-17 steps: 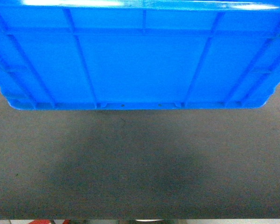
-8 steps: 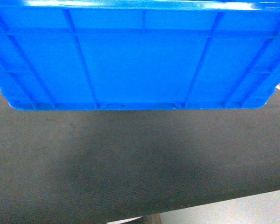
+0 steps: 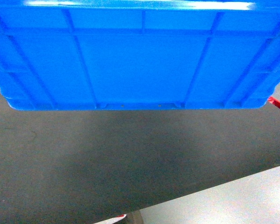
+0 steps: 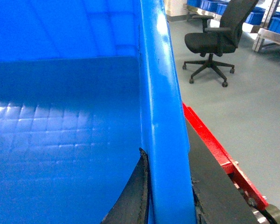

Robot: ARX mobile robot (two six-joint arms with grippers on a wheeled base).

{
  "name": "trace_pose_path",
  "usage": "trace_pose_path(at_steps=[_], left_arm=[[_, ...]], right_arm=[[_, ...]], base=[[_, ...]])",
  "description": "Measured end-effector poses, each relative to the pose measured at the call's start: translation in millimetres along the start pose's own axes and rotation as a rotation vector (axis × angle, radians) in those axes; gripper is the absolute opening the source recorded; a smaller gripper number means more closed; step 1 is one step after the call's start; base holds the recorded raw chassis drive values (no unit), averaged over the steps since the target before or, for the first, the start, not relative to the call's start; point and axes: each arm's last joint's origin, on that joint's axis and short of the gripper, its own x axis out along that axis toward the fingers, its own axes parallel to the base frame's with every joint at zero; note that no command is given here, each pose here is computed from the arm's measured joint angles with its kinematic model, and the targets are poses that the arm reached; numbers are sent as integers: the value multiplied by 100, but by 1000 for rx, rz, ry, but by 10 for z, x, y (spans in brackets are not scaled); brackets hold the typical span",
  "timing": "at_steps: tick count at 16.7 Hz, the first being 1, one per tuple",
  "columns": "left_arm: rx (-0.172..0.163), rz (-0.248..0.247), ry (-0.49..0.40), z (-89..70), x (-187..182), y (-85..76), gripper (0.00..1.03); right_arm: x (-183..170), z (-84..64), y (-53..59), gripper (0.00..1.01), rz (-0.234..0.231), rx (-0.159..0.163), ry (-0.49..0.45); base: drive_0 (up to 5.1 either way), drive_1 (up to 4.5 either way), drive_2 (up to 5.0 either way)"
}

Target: Place box next to blue box on left shelf

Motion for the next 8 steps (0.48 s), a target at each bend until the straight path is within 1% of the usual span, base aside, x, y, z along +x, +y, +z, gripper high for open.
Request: trace_pose_path(at_steps=[8], left_arm=[[0,2,0,0,1,4,10]], right_arm=[[0,0,2,11,5,0,0]], base=[[-159,-159,-159]])
